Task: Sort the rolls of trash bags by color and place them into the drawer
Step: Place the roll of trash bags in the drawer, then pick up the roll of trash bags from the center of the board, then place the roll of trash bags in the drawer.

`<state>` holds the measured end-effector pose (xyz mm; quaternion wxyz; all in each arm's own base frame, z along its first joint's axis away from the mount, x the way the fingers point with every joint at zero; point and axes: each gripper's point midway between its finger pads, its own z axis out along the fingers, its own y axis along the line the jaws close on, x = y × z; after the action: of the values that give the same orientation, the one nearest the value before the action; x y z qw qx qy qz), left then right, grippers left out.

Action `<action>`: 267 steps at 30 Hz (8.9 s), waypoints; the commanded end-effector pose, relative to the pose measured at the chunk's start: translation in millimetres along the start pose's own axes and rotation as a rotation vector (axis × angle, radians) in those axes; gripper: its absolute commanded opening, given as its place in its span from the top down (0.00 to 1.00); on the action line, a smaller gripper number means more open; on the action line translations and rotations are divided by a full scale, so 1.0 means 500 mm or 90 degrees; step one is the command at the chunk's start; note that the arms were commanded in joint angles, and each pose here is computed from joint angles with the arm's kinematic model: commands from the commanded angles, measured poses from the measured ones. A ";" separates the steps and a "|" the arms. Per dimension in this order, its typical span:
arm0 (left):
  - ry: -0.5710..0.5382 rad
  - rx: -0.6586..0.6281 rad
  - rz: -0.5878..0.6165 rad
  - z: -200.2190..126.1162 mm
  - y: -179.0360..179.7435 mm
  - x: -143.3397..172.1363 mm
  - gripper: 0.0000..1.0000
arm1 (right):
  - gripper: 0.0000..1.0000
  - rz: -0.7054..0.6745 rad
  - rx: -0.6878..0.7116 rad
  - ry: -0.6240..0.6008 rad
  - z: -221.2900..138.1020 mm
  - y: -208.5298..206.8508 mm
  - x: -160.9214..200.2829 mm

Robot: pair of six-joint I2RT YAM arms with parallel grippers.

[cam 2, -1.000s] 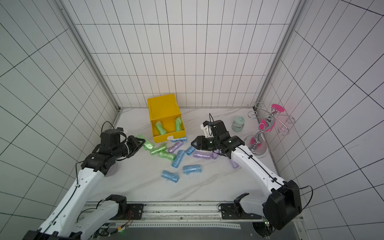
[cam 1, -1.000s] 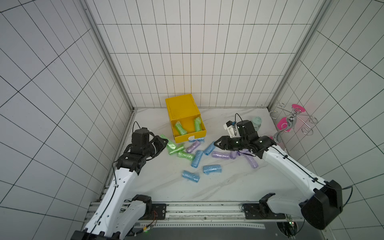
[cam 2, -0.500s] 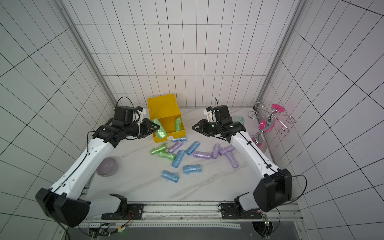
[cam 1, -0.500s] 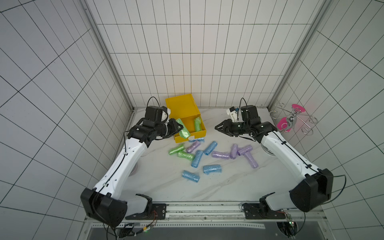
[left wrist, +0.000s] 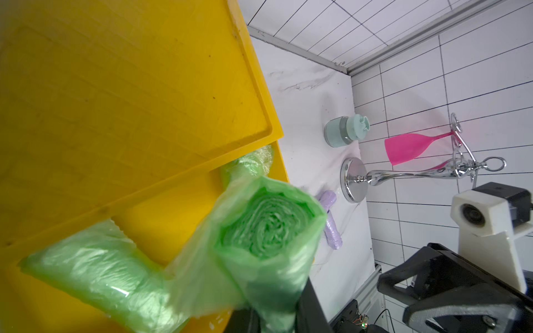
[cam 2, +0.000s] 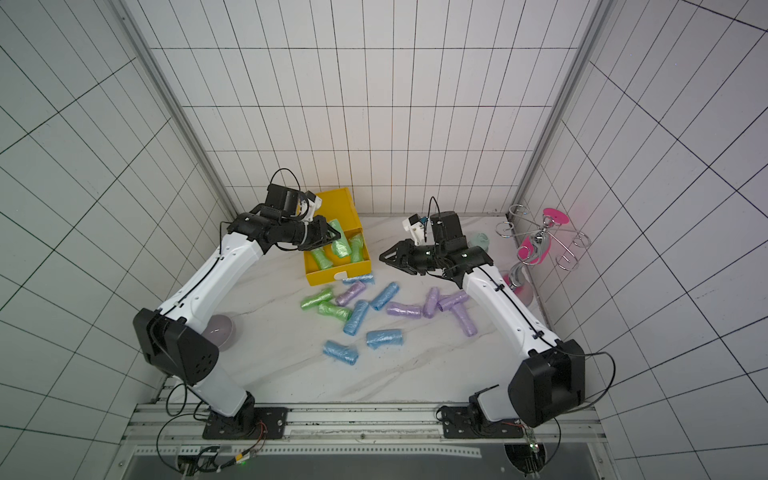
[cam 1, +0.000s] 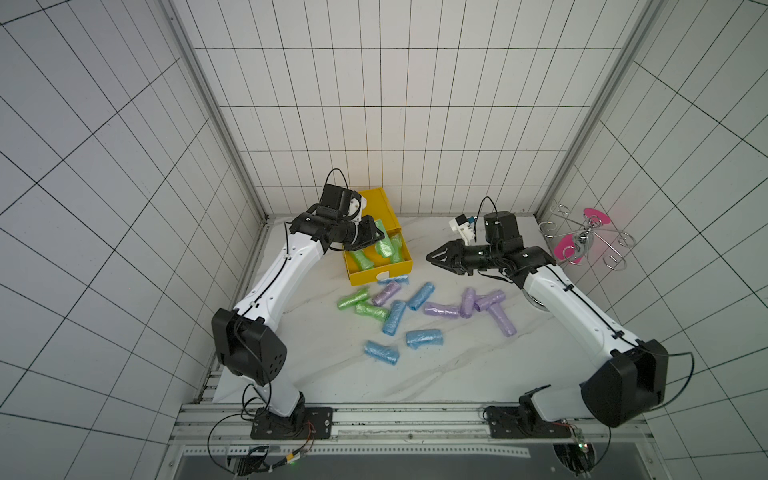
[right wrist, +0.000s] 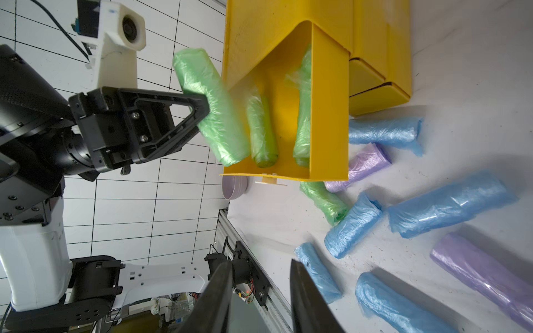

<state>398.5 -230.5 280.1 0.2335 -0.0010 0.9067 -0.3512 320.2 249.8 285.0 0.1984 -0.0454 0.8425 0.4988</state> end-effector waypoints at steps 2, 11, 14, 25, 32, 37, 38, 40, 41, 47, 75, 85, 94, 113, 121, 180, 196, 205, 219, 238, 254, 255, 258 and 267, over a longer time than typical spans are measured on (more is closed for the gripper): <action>0.029 -0.044 0.036 0.023 0.023 0.017 1.00 | 0.64 -0.008 -0.014 0.002 -0.008 0.007 0.014; 0.057 -0.083 0.068 0.060 0.030 0.026 0.72 | 0.64 -0.007 -0.011 -0.004 -0.014 0.004 0.014; 0.061 -0.080 0.070 0.065 0.027 0.026 0.53 | 0.64 -0.004 -0.011 -0.007 -0.017 0.004 0.012; -0.053 -0.095 0.093 -0.048 -0.017 -0.018 0.44 | 0.62 -0.022 0.041 -0.038 -0.029 -0.011 -0.007; -0.148 -0.127 0.025 -0.144 0.061 0.011 0.44 | 0.59 -0.038 0.027 -0.019 -0.027 -0.006 0.003; -0.170 -0.104 -0.102 -0.169 0.167 0.075 0.47 | 0.56 -0.046 0.039 -0.025 -0.030 -0.018 0.012; -0.175 -0.091 -0.133 -0.172 0.181 0.086 0.48 | 0.55 -0.047 0.042 -0.026 -0.031 -0.021 0.014; -0.174 -0.069 -0.181 -0.162 0.208 0.113 0.50 | 0.55 -0.048 0.052 -0.027 -0.033 -0.029 0.018; -0.174 -0.064 -0.203 -0.156 0.223 0.126 0.51 | 0.55 -0.048 0.059 -0.027 -0.034 -0.034 0.021; -0.144 -0.008 -0.342 -0.107 0.288 0.208 0.52 | 0.54 -0.040 0.079 -0.022 -0.036 -0.060 0.045; -0.122 0.085 -0.605 0.051 0.375 0.320 0.33 | 0.55 -0.001 0.077 -0.014 -0.023 -0.094 0.076; -0.146 0.075 -0.638 0.063 0.338 0.345 0.33 | 0.54 0.004 0.081 -0.013 -0.016 -0.109 0.081; -0.162 0.051 -0.660 0.098 0.330 0.344 0.35 | 0.54 -0.002 0.068 -0.007 -0.014 -0.108 0.087; -0.204 0.027 -0.680 0.193 0.346 0.365 0.43 | 0.55 0.004 0.049 0.010 -0.024 -0.117 0.107; -0.194 0.017 -0.716 0.225 0.375 0.398 0.68 | 0.56 0.012 0.050 0.011 -0.025 -0.127 0.110; -0.003 -0.014 0.011 -0.076 -0.015 0.073 0.91 | 0.62 -0.086 0.076 -0.016 -0.059 0.003 0.034; 0.097 -0.049 0.025 0.070 0.025 0.022 0.90 | 0.62 -0.120 0.057 -0.009 0.006 0.078 0.014; 0.101 -0.063 0.035 0.059 0.020 0.006 0.51 | 0.62 -0.116 0.053 -0.008 0.016 0.075 0.010; -0.072 -0.123 0.079 -0.102 0.000 -0.062 0.46 | 0.65 -0.122 0.045 -0.016 0.031 0.085 -0.014; -0.196 -0.147 -0.110 -0.206 0.232 0.047 0.49 | 0.81 -0.115 0.004 -0.041 0.245 0.133 -0.179; -0.133 -0.148 -0.161 -0.141 0.301 0.088 0.48 | 0.86 -0.066 0.058 -0.006 0.320 0.033 -0.174; -0.127 -0.146 -0.164 -0.135 0.303 0.089 0.48 | 0.86 -0.064 0.061 -0.005 0.322 0.031 -0.175; -0.114 -0.142 -0.177 -0.120 0.312 0.093 0.48 | 0.86 -0.063 0.089 -0.006 0.323 0.013 -0.179; -0.114 -0.156 -0.183 -0.107 0.331 0.093 0.43 | 0.83 -0.096 0.066 -0.014 0.310 0.047 -0.190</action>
<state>354.5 -82.6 194.4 0.2537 -0.1874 0.9094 -0.2711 442.6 381.2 251.6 0.2245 -0.0758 0.8732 0.4259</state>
